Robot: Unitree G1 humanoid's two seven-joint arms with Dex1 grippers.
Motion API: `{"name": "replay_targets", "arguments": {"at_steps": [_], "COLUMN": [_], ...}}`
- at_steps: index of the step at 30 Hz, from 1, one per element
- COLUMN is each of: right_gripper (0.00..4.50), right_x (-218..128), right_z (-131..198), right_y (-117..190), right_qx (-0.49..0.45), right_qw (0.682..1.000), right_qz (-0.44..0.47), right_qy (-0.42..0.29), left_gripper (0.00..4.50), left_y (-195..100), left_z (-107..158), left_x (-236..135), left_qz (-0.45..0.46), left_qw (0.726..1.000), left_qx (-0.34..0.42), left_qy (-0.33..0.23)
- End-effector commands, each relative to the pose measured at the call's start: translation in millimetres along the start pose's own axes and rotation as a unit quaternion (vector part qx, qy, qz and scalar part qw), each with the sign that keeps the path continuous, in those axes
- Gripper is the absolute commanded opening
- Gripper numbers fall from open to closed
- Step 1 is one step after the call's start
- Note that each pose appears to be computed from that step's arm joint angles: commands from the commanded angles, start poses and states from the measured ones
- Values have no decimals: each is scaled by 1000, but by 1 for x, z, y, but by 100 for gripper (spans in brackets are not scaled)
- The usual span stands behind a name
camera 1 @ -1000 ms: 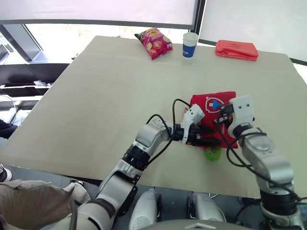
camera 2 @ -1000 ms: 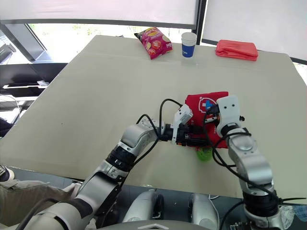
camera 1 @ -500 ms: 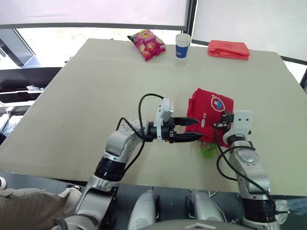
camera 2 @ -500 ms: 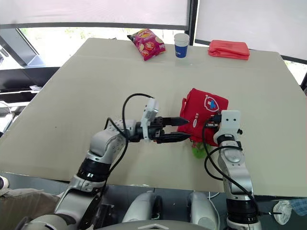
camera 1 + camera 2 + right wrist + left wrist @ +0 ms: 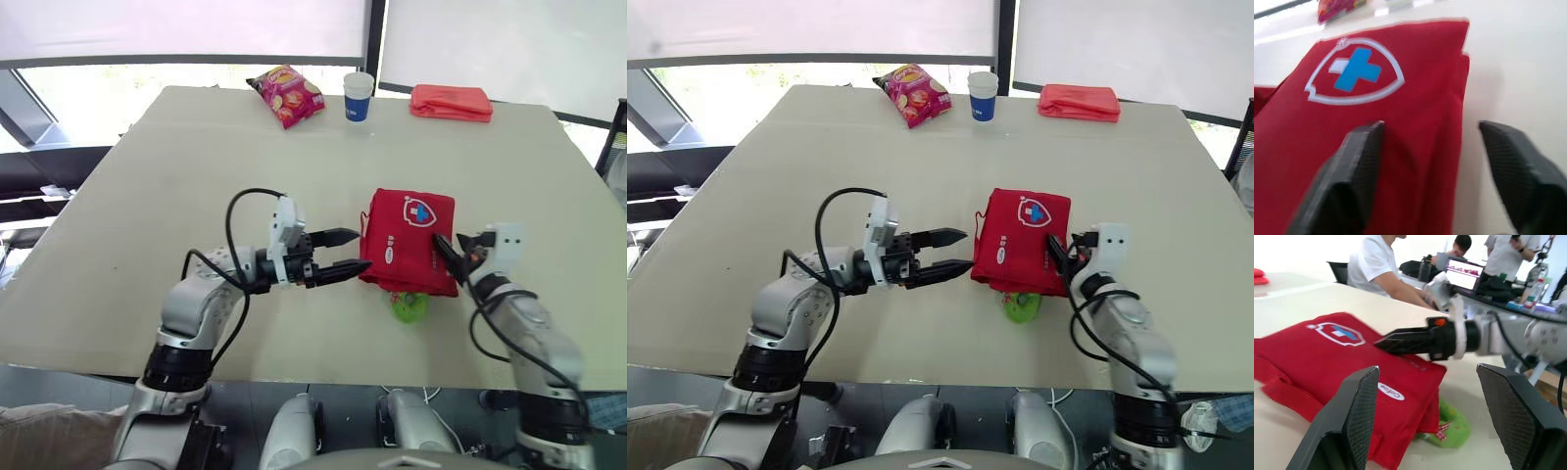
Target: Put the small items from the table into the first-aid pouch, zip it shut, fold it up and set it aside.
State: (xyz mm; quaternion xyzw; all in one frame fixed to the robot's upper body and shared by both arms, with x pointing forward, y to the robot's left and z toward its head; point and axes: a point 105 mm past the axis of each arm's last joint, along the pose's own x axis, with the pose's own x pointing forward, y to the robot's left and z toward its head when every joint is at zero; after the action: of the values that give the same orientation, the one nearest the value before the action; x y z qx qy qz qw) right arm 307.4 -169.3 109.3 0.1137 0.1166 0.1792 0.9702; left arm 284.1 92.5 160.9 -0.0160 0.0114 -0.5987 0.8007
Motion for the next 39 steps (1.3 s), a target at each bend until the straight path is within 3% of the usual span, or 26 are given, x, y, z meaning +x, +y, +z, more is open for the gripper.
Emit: {"name": "replay_targets", "arguments": {"at_steps": [1, 7, 13, 19, 22, 25, 31, 35, 39], "right_gripper": [446, 446, 446, 446, 370, 267, 8, 3, 3], "right_x": [-18, -44, -9, 14, 18, 20, 7, -23, -57], "right_z": [20, 44, 27, 3, 5, 11, 36, 64, 103], "right_y": [20, 21, 1, 0, -3, -4, -18, -48, -97], "right_qx": [-6, 23, 106, 114, 120, 128, 139, 152, 187], "right_qw": [998, 990, 982, 966, 962, 961, 972, 985, 978], "right_qz": [69, 131, 104, 130, 146, 157, 134, 65, -58], "right_qy": [6, 44, 117, 191, 199, 190, 131, 54, -72], "left_gripper": [343, 343, 343, 343, 343, 343, 343, 343, 343], "left_y": [-3, -17, -31, -51, -53, -51, -54, -55, -50], "left_z": [17, 25, 37, 40, 47, 52, 57, 60, 63], "left_x": [-6, -37, -55, -53, -49, -50, -40, -32, -19], "left_qz": [5, -22, -21, -39, -32, -18, -9, -9, 0], "left_qw": [999, 999, 997, 997, 997, 997, 996, 996, 994], "left_qx": [39, 41, 71, 70, 72, 79, 81, 74, 64], "left_qy": [-35, -18, -3, 5, -7, -15, -37, -56, -88]}}
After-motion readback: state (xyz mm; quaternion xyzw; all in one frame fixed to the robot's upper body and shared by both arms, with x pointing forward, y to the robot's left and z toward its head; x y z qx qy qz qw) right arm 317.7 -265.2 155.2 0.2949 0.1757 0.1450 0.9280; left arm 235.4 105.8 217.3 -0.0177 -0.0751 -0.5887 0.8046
